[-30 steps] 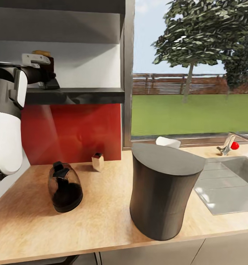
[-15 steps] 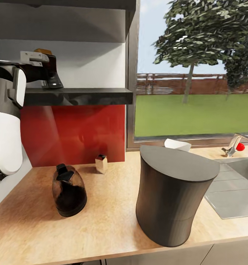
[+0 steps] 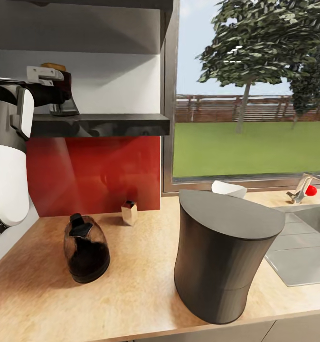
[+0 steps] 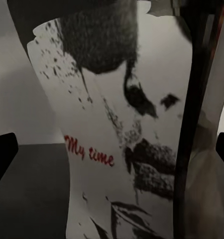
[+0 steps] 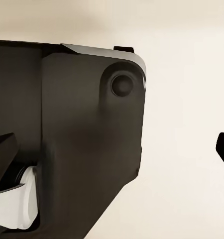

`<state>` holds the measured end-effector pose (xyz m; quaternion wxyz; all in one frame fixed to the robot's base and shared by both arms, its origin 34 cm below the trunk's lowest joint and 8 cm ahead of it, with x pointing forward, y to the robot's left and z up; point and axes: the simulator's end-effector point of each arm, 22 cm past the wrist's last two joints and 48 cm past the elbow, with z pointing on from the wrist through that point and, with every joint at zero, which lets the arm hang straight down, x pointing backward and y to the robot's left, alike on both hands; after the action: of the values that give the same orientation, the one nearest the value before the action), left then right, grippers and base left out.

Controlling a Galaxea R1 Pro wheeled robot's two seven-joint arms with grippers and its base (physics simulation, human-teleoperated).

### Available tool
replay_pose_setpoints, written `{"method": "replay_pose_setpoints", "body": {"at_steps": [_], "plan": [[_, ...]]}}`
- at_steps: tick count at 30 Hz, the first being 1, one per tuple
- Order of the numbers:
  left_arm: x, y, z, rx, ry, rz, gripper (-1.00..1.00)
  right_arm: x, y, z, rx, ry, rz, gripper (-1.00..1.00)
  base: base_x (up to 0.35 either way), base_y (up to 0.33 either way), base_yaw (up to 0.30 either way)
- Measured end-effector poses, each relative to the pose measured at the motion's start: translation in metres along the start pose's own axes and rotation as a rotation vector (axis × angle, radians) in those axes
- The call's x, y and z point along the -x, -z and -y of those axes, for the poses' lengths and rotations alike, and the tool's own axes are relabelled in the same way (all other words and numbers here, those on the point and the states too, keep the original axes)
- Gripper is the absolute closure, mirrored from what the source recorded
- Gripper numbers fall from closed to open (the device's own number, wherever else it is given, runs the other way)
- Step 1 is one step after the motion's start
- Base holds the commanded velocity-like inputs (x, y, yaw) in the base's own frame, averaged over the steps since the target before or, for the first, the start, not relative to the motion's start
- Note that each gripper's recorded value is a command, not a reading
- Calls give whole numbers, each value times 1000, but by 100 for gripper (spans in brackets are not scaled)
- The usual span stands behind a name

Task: Set up a coffee station on the kitchen countertop: keep the coffee maker on the countertop, move the bottle of coffee from the kitchen shelf to the counter next to the coffee maker, place a paper coffee filter on top of the coffee maker, put the saucer next to the coffee maker with the coffee cup on the saucer, and place the electric kettle next to the coffee maker.

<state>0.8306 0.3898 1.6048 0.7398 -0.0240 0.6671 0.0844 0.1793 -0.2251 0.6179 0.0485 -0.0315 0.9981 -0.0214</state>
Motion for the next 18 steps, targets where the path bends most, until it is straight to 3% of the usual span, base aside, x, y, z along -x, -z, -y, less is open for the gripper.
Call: {"method": "replay_pose_setpoints", "body": {"at_steps": [10,11,18], "plan": [[0,0,1,0,-3,0,-100,0,0,0,0,0,0,-100,0,0,0],[0,0,1,-1,-3,0,100,0,0,0,0,0,0,-100,0,0,0],[0,0,1,-8,11,1,100,0,0,1,-2,0,-1,-100,0,0,0]]}}
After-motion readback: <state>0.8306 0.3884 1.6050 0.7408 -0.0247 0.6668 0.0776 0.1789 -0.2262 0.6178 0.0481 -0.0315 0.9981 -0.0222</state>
